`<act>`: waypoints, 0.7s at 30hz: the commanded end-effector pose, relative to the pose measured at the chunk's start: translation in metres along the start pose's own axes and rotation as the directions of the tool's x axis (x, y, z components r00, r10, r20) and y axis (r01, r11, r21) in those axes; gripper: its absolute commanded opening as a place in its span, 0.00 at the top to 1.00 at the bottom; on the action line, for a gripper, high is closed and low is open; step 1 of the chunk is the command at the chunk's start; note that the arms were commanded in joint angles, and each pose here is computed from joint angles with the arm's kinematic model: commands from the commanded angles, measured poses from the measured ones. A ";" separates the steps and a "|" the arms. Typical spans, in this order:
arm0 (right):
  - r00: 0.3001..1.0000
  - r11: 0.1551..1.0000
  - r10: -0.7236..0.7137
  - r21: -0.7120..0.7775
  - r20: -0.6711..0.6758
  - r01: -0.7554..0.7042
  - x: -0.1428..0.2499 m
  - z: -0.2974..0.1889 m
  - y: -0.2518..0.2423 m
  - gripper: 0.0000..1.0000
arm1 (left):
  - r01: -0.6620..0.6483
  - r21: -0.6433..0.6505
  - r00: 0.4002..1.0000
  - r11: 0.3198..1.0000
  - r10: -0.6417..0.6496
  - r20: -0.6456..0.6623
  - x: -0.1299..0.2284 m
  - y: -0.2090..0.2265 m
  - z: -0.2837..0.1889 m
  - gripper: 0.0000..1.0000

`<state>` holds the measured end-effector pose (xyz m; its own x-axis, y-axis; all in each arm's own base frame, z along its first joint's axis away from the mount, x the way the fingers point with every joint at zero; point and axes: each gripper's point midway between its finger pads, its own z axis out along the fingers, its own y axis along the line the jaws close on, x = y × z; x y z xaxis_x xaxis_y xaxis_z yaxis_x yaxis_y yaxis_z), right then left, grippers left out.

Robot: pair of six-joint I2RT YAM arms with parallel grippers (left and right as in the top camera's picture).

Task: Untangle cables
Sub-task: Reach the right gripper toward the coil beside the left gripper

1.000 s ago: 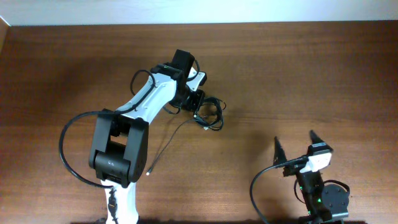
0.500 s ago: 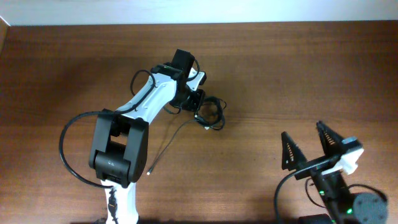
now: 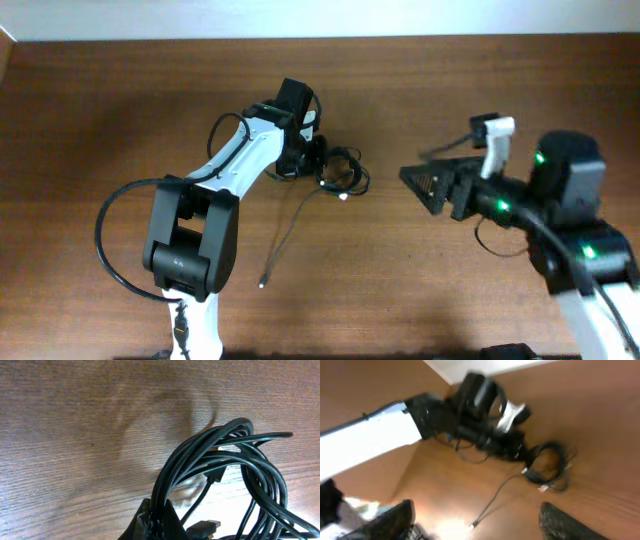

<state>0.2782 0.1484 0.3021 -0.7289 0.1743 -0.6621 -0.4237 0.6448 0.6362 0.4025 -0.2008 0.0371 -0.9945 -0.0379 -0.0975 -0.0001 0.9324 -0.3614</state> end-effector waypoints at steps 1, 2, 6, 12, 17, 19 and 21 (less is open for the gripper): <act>0.984 0.987 0.118 -0.090 -0.131 -0.130 0.012 0.022 -0.004 0.24 | 0.022 -0.014 0.999 1.000 -0.021 0.028 -0.002 0.000 -0.009 1.00; 0.980 0.986 0.136 -0.077 -0.147 -0.149 0.014 0.027 -0.010 0.25 | 0.022 -0.015 0.999 1.000 -0.022 0.029 -0.003 0.000 -0.009 1.00; 0.956 0.976 0.207 -0.029 -0.209 -0.218 0.024 0.047 -0.033 0.26 | 0.020 -0.015 0.999 1.000 -0.020 0.029 -0.003 0.000 -0.009 1.00; 0.901 0.920 0.346 0.280 -0.262 -0.273 0.061 0.082 -0.092 0.26 | -0.048 -0.024 0.999 0.999 0.048 0.008 0.002 0.002 -0.009 1.00; 0.872 0.861 0.381 0.463 -0.308 -0.212 0.096 0.114 -0.128 0.27 | -0.065 -0.022 0.998 0.998 0.065 0.006 0.003 0.002 -0.009 1.00; 0.865 0.849 0.390 0.486 -0.316 -0.206 0.103 0.124 -0.135 0.28 | -0.065 -0.022 0.998 0.998 0.065 0.006 0.003 0.002 -0.009 1.00; 0.857 0.847 0.396 0.492 -0.329 -0.202 0.111 0.137 -0.141 0.32 | -0.065 -0.022 0.998 0.998 0.065 0.006 0.003 0.002 -0.009 1.00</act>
<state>0.3211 0.1767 0.1019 -0.9725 0.1469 -0.1810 0.0291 0.8469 0.5309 0.3996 -0.1951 0.0346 -0.9948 0.0009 -0.1021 0.0345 0.9443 -0.3274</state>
